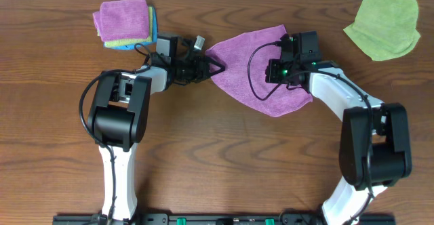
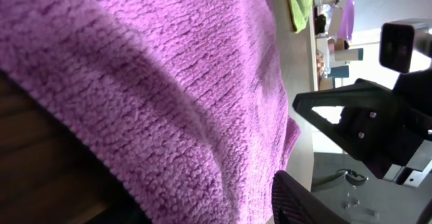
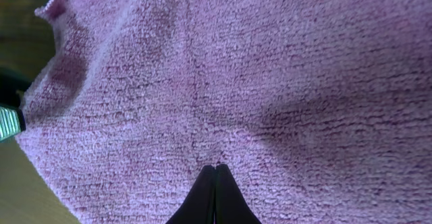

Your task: Fold the cloth

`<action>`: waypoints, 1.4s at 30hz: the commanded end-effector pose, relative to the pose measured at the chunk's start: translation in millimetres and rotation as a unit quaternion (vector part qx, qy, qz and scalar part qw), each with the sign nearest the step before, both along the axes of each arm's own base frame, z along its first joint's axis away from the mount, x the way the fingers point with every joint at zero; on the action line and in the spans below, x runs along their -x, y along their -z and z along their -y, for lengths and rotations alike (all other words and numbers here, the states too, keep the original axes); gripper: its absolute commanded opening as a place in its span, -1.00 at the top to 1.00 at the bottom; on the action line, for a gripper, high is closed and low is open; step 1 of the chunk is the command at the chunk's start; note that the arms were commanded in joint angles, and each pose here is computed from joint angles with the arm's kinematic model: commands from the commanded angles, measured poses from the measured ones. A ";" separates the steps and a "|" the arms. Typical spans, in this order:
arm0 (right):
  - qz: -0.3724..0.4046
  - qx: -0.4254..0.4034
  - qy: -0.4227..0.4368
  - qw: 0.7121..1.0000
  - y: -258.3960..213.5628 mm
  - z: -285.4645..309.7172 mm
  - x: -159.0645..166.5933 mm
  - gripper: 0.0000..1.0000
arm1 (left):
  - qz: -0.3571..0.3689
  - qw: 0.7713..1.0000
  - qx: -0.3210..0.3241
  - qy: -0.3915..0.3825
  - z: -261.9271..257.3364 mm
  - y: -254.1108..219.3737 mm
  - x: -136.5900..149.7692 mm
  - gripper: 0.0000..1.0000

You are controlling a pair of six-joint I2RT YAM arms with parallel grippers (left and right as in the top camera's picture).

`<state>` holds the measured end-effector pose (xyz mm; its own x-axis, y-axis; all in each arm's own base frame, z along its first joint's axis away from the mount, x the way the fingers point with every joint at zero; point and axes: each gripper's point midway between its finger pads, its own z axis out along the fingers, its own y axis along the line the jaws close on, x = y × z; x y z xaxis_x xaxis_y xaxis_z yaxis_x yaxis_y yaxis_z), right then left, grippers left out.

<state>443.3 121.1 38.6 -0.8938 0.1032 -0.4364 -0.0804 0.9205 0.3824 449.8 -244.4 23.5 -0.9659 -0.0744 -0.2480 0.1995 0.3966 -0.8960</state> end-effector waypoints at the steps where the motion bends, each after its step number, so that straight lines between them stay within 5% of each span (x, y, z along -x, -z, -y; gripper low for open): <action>1: 0.014 0.018 -0.004 1.000 -0.7 1.4 -8.0 0.97 | 0.006 1.000 -0.008 0.000 -1.2 1.5 -0.8 -0.01; 14: -0.012 0.105 0.021 0.994 28.2 34.6 -5.7 0.97 | 0.003 1.000 -0.004 0.003 -0.6 0.5 0.6 0.03; 23: -0.021 0.171 0.034 0.984 -0.6 61.6 -18.0 0.97 | 0.005 1.000 -0.008 0.000 -1.2 1.6 -0.6 0.03; 42: -0.139 0.241 0.055 0.959 11.4 90.5 35.4 0.97 | 0.007 1.000 -0.013 -0.004 -2.1 2.9 -2.2 0.05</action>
<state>407.5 36.2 25.8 -0.9796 0.0243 -0.1994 0.0405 0.9962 -0.0777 449.1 -243.3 20.4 -0.9684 -0.0776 -0.2369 0.1859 0.4085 -0.8936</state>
